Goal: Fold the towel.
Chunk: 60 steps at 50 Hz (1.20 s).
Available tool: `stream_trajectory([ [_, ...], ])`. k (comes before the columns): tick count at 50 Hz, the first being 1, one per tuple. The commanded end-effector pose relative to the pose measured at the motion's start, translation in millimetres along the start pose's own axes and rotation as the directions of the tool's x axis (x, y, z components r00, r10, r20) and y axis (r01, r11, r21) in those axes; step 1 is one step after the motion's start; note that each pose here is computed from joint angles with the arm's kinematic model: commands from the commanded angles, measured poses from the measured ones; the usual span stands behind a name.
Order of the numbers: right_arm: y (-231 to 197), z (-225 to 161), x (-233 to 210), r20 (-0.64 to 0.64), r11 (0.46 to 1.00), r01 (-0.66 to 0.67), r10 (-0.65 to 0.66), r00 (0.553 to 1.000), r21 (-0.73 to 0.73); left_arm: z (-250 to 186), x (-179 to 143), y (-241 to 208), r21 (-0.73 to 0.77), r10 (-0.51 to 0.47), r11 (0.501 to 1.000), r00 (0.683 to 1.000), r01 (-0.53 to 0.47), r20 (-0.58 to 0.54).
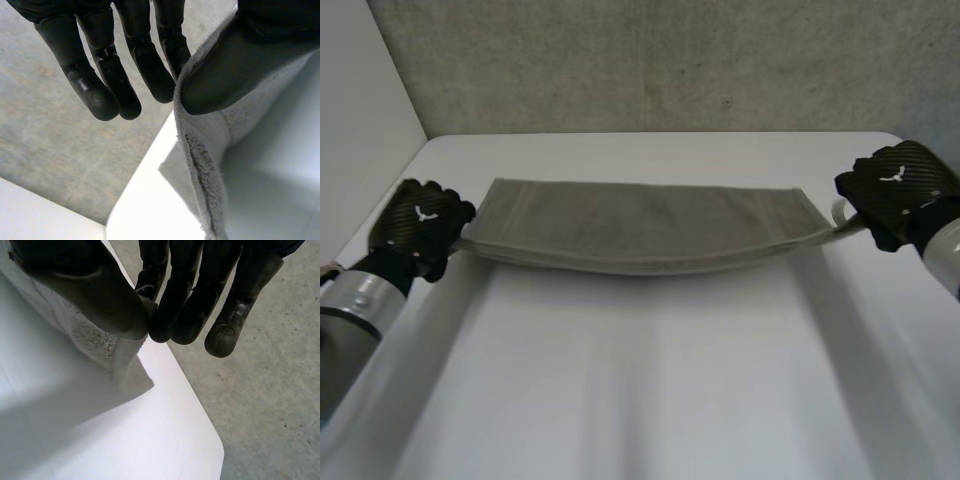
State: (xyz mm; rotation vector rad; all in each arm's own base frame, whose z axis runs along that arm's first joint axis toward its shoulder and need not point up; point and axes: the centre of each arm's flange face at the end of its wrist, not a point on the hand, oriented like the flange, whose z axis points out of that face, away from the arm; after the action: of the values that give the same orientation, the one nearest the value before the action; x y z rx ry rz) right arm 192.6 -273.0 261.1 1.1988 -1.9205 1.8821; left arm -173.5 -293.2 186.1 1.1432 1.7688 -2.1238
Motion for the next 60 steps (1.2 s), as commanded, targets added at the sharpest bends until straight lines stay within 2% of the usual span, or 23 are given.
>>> stream_trajectory([
  [1, -7, -35, 28, 0.016, 0.996, 0.013, -0.012, 1.0, -0.087, -29, -29, -33, 0.048, 0.01, 0.999, 1.0, -0.011, 0.02],
  [8, -6, -37, 38, 0.029, 0.995, 0.033, -0.031, 0.999, -0.098, -37, -31, -42, 0.077, -0.033, 0.996, 0.999, 0.035, -0.03],
  [12, 8, -14, 33, 0.069, 0.992, 0.017, -0.009, 0.998, -0.122, -28, -24, -30, 0.048, -0.058, 0.997, 0.996, 0.061, -0.064],
  [14, 16, -1, 30, 0.083, 0.991, 0.013, -0.001, 0.997, -0.136, -7, -12, -22, 0.046, -0.076, 0.996, 0.99, 0.082, -0.116],
  [19, 29, 35, 9, 0.151, 0.985, 0.01, 0.016, 0.988, -0.171, 30, 7, -4, -0.008, -0.098, 0.995, 0.986, 0.098, -0.134],
  [21, 38, 59, -6, 0.161, 0.978, 0.025, 0.009, 0.987, -0.207, 45, 8, 4, -0.023, -0.085, 0.996, 0.99, 0.083, -0.115],
  [24, 42, 71, -13, 0.159, 0.973, 0.029, 0.007, 0.987, -0.228, 73, 7, 18, -0.039, -0.043, 0.998, 0.996, 0.04, -0.074],
  [29, 55, 116, -23, 0.084, 0.965, -0.024, 0.047, 0.995, -0.262, 113, 14, 28, -0.025, -0.004, 1.0, 0.999, 0.003, -0.04],
  [34, 66, 145, -22, 0.015, 0.965, -0.087, 0.094, 0.995, -0.247, 147, 26, 36, -0.011, 0.008, 1.0, 1.0, -0.009, -0.027],
  [40, 73, 173, -27, -0.057, 0.968, -0.092, 0.081, 0.995, -0.235, 180, 27, 58, -0.056, 0.043, 0.998, 0.999, -0.043, 0.008],
  [48, 78, 194, -29, -0.104, 0.975, -0.09, 0.07, 0.992, -0.205, 202, 48, 55, -0.03, 0.087, 0.996, 0.996, -0.088, -0.017],
  [60, 72, 198, -27, -0.161, 0.98, -0.099, 0.071, 0.984, -0.174, 204, 47, 42, -0.075, 0.076, 0.995, 0.996, -0.073, 0.039],
])
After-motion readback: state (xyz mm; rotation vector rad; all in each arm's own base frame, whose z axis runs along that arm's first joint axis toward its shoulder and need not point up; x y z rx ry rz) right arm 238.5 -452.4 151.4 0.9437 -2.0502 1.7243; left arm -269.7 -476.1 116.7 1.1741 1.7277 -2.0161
